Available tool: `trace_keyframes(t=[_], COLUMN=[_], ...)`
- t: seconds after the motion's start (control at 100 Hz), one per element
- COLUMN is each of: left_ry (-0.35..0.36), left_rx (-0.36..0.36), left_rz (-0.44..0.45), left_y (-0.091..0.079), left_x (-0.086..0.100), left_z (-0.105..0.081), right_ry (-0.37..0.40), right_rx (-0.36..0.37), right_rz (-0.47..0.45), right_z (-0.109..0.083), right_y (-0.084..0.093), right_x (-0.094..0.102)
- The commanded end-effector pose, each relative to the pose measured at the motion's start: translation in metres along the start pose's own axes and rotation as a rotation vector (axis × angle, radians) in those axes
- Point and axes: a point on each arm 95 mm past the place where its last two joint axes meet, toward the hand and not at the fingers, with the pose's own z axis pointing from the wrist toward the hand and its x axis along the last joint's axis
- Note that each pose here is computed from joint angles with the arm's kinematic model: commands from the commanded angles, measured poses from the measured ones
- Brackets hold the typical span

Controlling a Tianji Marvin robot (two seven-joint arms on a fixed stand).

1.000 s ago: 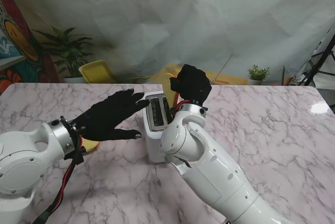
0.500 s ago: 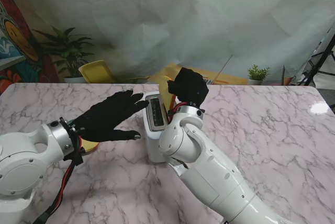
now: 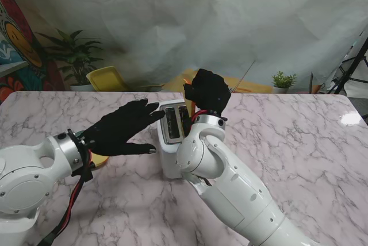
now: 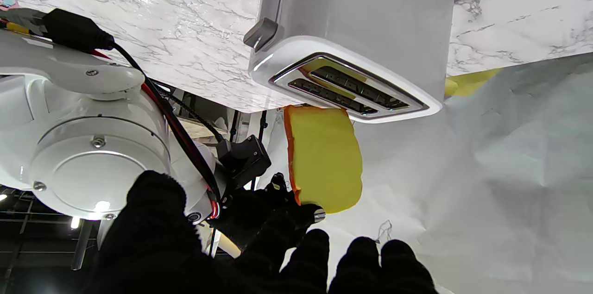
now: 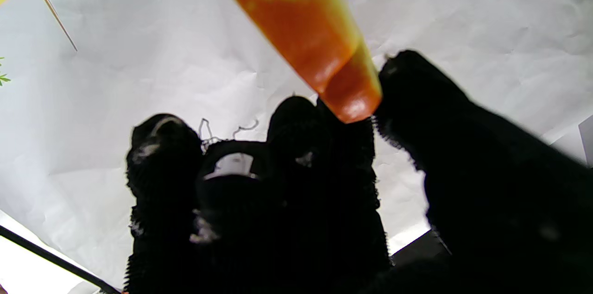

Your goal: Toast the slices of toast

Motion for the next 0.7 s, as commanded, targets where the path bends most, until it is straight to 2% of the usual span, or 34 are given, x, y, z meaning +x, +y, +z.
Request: trace_keyframes(t=[0.0,0.69], left_ry=[0.003,0.004], left_rx=[-0.013,-0.018], left_rz=[-0.002,-0.001], left_y=[0.0018,0.0026], left_x=[0.0003,0.0013], left_z=[0.0013,0.0038], right_ry=[0.001,0.023], right_rx=[-0.002,-0.013], right_rz=[0.007,0.018], right_z=[-0.0014,-0.0036], right_y=[0.0009,0.0073], right_x=[0.0006,0.0054])
